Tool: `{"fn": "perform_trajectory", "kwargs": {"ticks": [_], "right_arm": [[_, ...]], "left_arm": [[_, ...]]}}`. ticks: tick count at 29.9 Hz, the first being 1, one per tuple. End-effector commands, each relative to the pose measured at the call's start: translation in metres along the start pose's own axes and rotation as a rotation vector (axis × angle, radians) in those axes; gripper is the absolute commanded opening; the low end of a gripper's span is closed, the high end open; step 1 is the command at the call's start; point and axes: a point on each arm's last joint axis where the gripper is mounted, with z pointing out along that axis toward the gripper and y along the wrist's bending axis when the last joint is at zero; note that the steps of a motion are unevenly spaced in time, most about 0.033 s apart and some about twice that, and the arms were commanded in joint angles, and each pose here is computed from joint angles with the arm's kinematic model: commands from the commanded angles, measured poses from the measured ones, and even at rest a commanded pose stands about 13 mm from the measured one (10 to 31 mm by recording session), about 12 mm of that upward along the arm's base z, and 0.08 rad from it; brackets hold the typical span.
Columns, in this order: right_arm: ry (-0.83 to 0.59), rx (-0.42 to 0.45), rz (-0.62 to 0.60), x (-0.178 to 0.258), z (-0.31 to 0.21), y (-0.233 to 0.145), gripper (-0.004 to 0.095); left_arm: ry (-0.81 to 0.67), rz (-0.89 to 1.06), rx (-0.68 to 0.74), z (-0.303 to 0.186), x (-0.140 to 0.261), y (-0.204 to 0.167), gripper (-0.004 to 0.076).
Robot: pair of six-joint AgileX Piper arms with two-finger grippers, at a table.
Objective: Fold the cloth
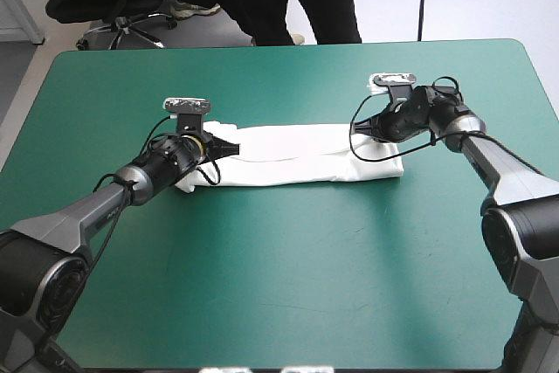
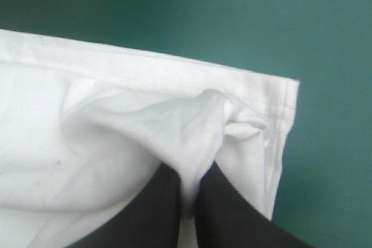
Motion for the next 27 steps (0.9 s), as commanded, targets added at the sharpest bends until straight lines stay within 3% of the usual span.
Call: {"fn": "perform_trajectory", "kwargs": {"ticks": [1,4,8,12,19,21,23,27], "right_arm": [[-0.084,-0.030,-0.051,-0.014,-0.025,0.004,0.0209],[-0.034,-0.045,-0.052,-0.012,-0.030,0.006,0.0436],[0.029,-0.059,-0.071,-0.011,-0.052,0.010,0.0630],[0.011,-0.020,-0.121,-0.009,-0.089,0.012,0.0639],[-0.135,0.153,-0.156,-0.007,-0.165,0.006,0.0639],[-0.150,0.213,-0.145,-0.005,-0.177,0.001,0.0639],[-0.149,0.249,-0.122,-0.003,-0.185,-0.005,0.0639],[-0.151,0.167,-0.001,-0.001,-0.190,-0.023,0.0635]], "left_arm": [[-0.100,-0.019,0.039,-0.016,-0.024,-0.004,0.0064],[-0.116,-0.016,0.027,-0.024,-0.030,-0.002,0.0185],[-0.132,-0.032,-0.018,-0.049,-0.038,0.005,0.0337],[-0.105,-0.037,-0.107,-0.082,-0.040,0.018,0.0382],[-0.057,-0.101,-0.151,-0.145,-0.036,0.034,0.0379],[-0.057,-0.114,-0.116,-0.158,-0.035,0.033,0.0363],[-0.068,-0.089,-0.052,-0.169,-0.035,0.030,0.0291],[-0.096,-0.002,0.113,-0.187,-0.037,0.018,-0.0008]]}}
